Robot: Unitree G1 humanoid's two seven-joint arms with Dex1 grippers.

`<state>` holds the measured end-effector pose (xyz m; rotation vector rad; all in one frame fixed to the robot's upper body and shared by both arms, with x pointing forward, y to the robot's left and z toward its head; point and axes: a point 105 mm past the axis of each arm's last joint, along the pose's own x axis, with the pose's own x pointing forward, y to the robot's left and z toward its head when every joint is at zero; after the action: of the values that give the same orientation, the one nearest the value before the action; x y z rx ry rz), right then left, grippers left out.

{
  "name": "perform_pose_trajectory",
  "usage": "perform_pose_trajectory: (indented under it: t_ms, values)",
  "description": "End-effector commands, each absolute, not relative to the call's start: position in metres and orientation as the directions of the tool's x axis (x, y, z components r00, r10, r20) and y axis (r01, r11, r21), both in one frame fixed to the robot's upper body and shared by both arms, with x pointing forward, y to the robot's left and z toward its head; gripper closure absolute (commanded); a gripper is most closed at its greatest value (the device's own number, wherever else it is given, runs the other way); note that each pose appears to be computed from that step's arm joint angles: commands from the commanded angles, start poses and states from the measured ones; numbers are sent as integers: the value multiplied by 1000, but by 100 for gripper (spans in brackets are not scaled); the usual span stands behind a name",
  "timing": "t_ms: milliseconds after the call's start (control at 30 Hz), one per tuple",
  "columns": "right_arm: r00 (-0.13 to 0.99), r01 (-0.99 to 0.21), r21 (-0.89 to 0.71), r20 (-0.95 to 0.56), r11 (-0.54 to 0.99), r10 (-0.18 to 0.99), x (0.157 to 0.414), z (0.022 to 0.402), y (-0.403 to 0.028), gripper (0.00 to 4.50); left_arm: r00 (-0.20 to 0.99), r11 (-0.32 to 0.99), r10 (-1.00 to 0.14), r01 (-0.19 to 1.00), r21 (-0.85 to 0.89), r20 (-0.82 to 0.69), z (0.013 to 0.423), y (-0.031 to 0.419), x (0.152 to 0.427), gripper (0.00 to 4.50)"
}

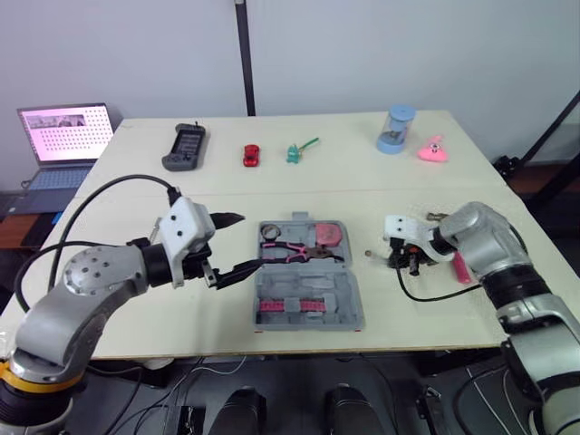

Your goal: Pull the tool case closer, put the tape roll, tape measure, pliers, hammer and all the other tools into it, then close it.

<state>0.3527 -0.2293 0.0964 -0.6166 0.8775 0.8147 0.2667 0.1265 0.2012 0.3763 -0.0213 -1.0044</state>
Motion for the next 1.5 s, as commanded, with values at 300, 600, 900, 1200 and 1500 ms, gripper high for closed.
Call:
perform_pose_trajectory:
  t_ms: [300, 600, 900, 1200, 1500]
  values:
    - [499, -406, 97, -809, 909, 309, 326, 57, -222, 448, 520, 453, -843, 822, 345, -134, 209, 122, 265, 0]
    - [585, -270, 53, -784, 961, 207, 322, 34, -226, 448, 521, 455, -844, 822, 342, -129, 207, 120, 264, 0]
    - [627, -296, 61, -741, 953, 242, 321, 48, -221, 8, 515, 452, -848, 827, 334, -128, 205, 119, 265, 0]
    - [754, -401, -68, -591, 914, 287, 314, 66, -225, 3, 503, 442, -855, 836, 326, -129, 203, 118, 266, 0]
    - [888, -340, -53, -345, 939, 302, 318, 62, -238, 3, 486, 426, -863, 847, 317, -139, 200, 119, 270, 0]
